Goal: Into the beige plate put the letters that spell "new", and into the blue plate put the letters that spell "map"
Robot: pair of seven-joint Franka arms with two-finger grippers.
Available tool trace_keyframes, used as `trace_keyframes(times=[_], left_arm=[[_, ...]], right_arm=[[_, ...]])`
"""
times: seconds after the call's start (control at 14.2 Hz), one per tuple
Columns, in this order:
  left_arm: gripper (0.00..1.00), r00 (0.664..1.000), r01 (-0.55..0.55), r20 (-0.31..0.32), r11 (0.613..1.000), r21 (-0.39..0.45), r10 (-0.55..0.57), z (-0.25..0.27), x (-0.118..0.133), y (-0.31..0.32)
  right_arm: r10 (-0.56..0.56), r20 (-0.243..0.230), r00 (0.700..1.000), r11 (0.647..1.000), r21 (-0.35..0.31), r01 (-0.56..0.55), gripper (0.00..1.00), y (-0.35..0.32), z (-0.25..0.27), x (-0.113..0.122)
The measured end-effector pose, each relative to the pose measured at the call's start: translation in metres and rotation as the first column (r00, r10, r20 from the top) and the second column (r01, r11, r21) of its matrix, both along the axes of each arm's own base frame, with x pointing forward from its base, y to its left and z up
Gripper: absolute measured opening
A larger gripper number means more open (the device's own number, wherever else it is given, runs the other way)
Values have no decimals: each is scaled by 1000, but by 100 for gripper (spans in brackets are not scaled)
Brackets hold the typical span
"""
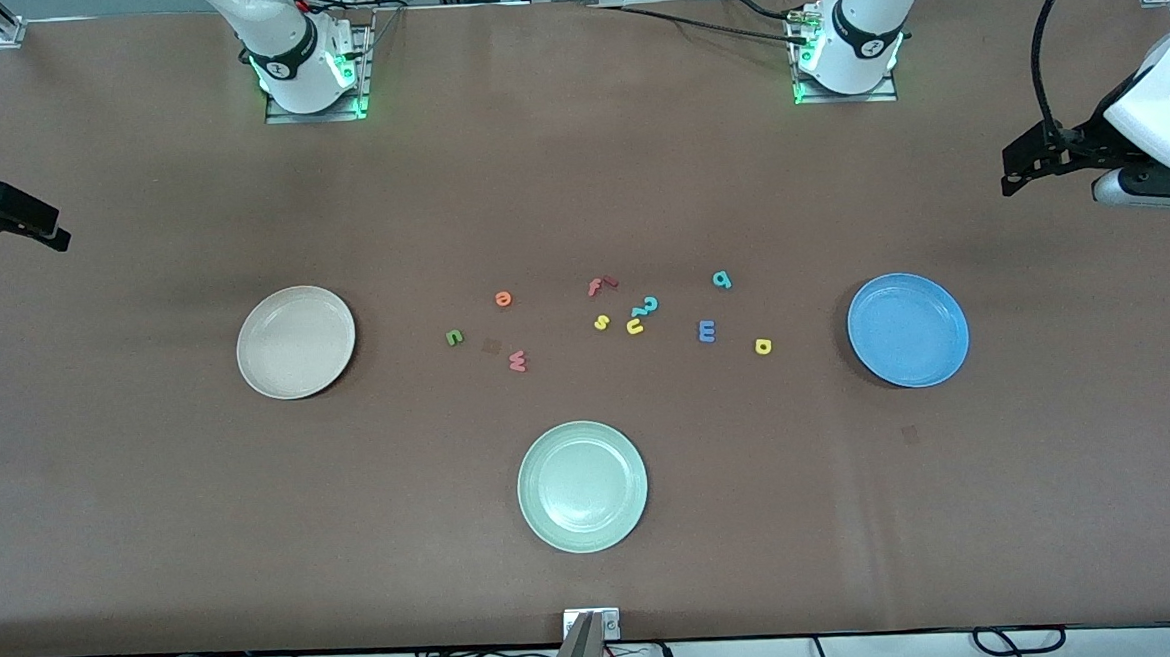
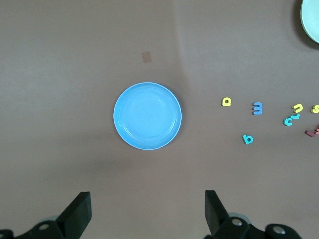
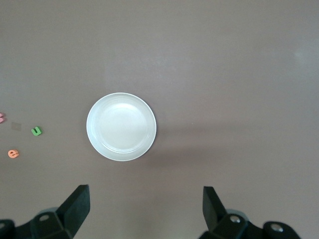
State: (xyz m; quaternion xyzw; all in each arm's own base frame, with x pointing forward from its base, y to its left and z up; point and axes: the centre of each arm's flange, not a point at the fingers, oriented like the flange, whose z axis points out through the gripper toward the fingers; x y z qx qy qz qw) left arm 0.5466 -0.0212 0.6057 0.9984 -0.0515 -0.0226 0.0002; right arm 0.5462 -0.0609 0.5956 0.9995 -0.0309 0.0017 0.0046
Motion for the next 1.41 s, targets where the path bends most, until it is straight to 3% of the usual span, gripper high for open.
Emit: trace_keyframes(times=[1.41], left_arm=[[100, 1000, 0, 0, 1000, 0, 0, 0, 0, 0]], right_arm=[[2, -10, 1000, 1000, 1, -2, 100, 0, -7, 3]])
